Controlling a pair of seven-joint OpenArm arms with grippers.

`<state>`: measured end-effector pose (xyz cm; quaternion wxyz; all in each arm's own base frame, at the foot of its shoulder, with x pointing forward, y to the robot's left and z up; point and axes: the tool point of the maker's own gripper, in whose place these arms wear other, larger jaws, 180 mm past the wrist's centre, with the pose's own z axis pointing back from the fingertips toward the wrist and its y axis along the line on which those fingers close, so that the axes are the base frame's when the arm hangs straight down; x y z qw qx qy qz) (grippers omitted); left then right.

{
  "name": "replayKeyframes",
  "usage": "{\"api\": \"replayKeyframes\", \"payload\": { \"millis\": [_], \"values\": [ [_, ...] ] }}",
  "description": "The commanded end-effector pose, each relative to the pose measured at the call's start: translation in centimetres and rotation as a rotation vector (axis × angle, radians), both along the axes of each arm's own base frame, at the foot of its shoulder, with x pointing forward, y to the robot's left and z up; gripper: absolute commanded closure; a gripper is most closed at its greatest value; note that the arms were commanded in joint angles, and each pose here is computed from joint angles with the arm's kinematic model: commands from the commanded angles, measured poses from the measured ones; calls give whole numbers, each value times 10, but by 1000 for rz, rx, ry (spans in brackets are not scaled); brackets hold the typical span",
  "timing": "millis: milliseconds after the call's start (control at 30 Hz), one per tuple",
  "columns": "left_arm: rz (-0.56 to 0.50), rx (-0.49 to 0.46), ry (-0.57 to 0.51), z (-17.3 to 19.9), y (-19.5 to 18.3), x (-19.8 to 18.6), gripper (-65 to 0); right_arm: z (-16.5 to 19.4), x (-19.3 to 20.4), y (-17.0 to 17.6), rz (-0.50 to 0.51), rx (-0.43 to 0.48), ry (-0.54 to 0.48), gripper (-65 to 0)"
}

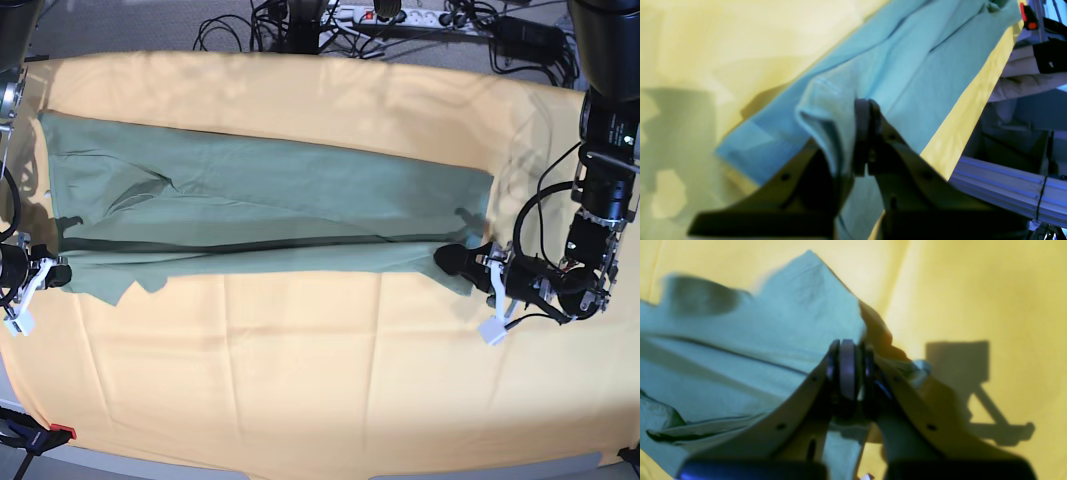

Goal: Fold the T-shirt properly
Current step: 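Lift the hem edge with both grippers and fold it over the shirt, then lay the folded edge down with both grippers and smooth it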

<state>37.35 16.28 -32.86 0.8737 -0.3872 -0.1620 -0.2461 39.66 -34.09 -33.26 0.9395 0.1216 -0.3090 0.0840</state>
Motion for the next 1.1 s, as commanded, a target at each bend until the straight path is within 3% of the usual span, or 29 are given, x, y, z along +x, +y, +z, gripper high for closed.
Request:
{"api": "replayKeyframes", "payload": {
  "millis": [0, 233, 600, 833, 1000, 1033, 1067],
  "values": [
    [6, -16, -56, 20, 3, 13, 0, 23, 11, -10, -7, -15, -61, 0],
    [-25, 3, -31, 16, 2, 7, 0, 21, 10, -10, -6, -15, -55, 0],
    [-27, 8, -37, 18, 4, 7, 0, 14, -8, 1, 24, 44, 55, 0],
    [-38, 8, -48, 23, -1, 8, 0, 15, -7, 1, 22, 44, 48, 0],
    [-37, 39, 14, 12, -4, 0, 0, 17, -3, -2, 14, 32, 22, 0],
    [-47, 48, 23, 9, -4, -3, 0, 17, -3, -2, 14, 32, 21, -31],
    [-57, 55, 29, 6, -5, -5, -60, 17, -2, -2, 13, 33, 19, -117]
  ]
}}
